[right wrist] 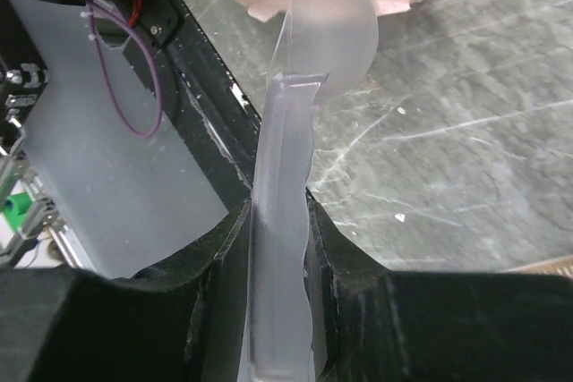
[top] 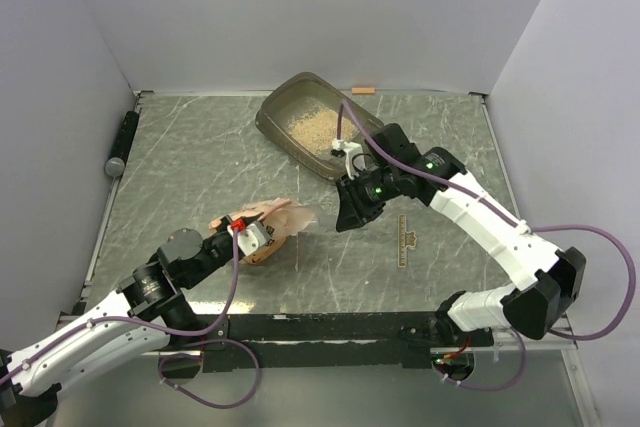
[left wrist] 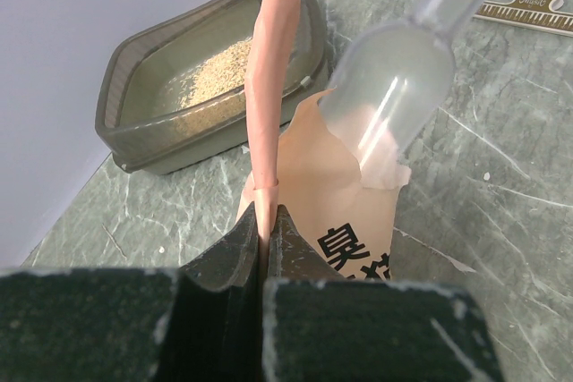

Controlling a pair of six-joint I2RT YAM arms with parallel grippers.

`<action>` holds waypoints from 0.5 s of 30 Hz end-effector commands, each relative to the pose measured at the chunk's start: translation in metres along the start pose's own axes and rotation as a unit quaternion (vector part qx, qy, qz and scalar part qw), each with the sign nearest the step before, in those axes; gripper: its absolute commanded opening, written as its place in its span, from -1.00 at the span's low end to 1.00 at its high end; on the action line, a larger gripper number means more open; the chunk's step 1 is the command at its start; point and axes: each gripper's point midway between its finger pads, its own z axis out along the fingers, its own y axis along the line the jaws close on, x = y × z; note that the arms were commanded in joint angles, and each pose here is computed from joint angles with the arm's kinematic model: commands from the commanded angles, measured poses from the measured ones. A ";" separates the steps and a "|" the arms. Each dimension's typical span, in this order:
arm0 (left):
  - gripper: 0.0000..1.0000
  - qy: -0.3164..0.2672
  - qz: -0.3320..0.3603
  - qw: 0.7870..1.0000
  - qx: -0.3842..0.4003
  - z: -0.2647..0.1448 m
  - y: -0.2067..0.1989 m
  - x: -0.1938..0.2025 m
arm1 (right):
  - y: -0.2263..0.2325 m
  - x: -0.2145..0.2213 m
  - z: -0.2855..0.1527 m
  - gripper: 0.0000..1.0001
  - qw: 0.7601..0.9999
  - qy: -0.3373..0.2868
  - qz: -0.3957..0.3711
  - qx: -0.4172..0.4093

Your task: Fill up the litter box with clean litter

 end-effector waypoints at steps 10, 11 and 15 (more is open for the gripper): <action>-0.98 -0.065 -0.009 0.998 -0.003 -0.001 0.008 -0.038 | 0.001 -0.016 0.044 -1.00 0.997 0.034 0.041 -0.053; -0.99 -0.066 -0.010 0.998 -0.004 -0.001 0.008 -0.038 | 0.000 -0.018 0.046 -1.00 0.997 0.034 0.044 -0.054; -0.99 -0.068 -0.010 0.998 -0.004 -0.002 0.008 -0.039 | -0.008 -0.035 0.053 -1.00 0.997 0.004 0.075 -0.031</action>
